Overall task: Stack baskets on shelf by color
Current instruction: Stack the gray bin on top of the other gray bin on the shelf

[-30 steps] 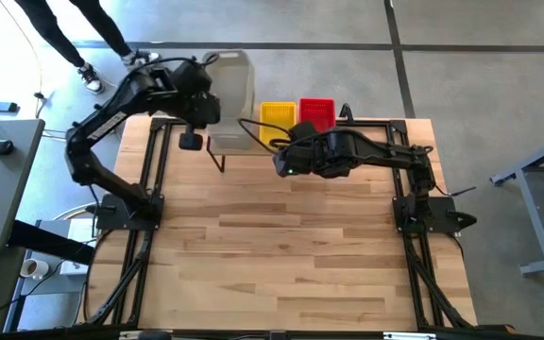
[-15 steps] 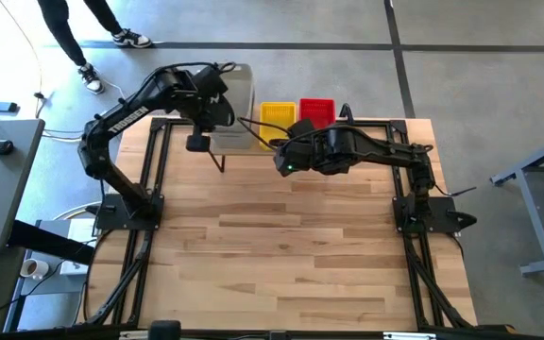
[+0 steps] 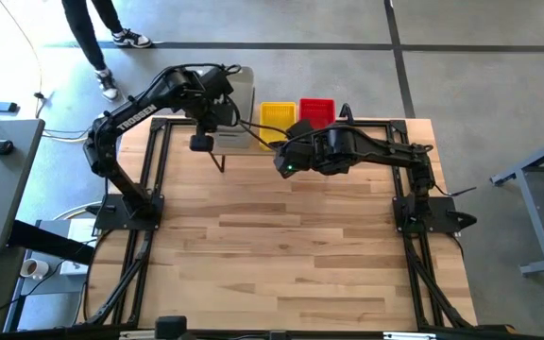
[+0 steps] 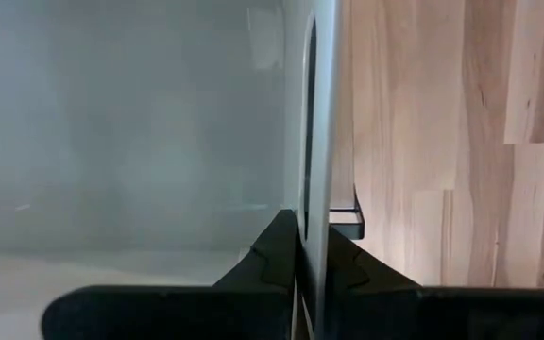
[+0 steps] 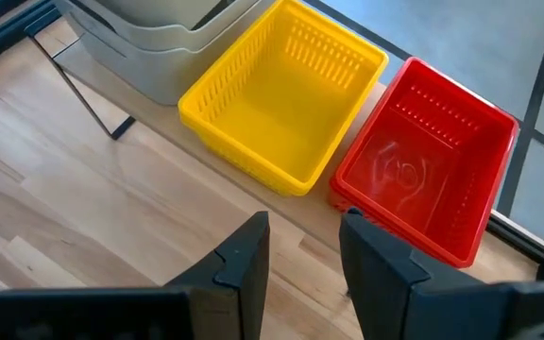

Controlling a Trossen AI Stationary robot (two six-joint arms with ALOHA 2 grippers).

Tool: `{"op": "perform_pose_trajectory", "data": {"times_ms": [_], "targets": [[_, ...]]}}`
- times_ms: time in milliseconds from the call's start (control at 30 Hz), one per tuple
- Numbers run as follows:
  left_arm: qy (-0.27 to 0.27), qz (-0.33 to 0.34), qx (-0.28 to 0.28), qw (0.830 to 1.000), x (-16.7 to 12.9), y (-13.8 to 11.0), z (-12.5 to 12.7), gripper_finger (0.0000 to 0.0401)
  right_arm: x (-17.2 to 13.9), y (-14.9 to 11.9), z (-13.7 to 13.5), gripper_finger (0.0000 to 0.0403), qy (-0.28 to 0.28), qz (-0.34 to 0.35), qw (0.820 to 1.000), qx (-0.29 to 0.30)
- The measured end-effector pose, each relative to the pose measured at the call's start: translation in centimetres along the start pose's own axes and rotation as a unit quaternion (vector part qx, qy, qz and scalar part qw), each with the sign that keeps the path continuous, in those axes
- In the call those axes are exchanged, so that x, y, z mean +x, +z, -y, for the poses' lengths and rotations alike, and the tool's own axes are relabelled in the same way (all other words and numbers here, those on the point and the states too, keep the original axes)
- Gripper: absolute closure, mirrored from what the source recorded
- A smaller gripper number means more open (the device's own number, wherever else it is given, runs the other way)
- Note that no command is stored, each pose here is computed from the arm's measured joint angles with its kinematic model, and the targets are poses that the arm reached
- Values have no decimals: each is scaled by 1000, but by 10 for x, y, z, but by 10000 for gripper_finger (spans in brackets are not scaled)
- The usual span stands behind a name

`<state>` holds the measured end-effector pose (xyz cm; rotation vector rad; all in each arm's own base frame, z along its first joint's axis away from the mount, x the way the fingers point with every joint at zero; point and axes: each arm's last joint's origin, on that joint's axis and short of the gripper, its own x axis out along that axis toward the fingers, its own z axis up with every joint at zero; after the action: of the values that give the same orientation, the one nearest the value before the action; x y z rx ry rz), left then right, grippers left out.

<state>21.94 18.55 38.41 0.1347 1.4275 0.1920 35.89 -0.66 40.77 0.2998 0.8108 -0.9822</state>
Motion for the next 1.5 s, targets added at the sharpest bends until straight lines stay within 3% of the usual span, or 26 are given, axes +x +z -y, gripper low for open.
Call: {"op": "perform_pose_trajectory", "data": {"times_ms": [300, 867, 1033, 1267, 1500], "targets": [[4, 3, -17, 1000, 0, 1, -1, 389, 0, 0, 0, 286, 0, 0, 1000, 0], [18, 4, -34, 999, 0, 3, 0, 288, 0, 0, 0, 286, 0, 0, 1000, 0], [16, 5, -26, 1000, 0, 3, 0, 309, 0, 0, 0, 286, 0, 0, 1000, 0], [18, 3, -10, 1000, 0, 3, 0, 392, 0, 0, 0, 286, -3, 3, 1000, 0], [13, 4, -8, 1000, 0, 3, 0, 395, 0, 0, 0, 286, -3, 3, 1000, 0]]}}
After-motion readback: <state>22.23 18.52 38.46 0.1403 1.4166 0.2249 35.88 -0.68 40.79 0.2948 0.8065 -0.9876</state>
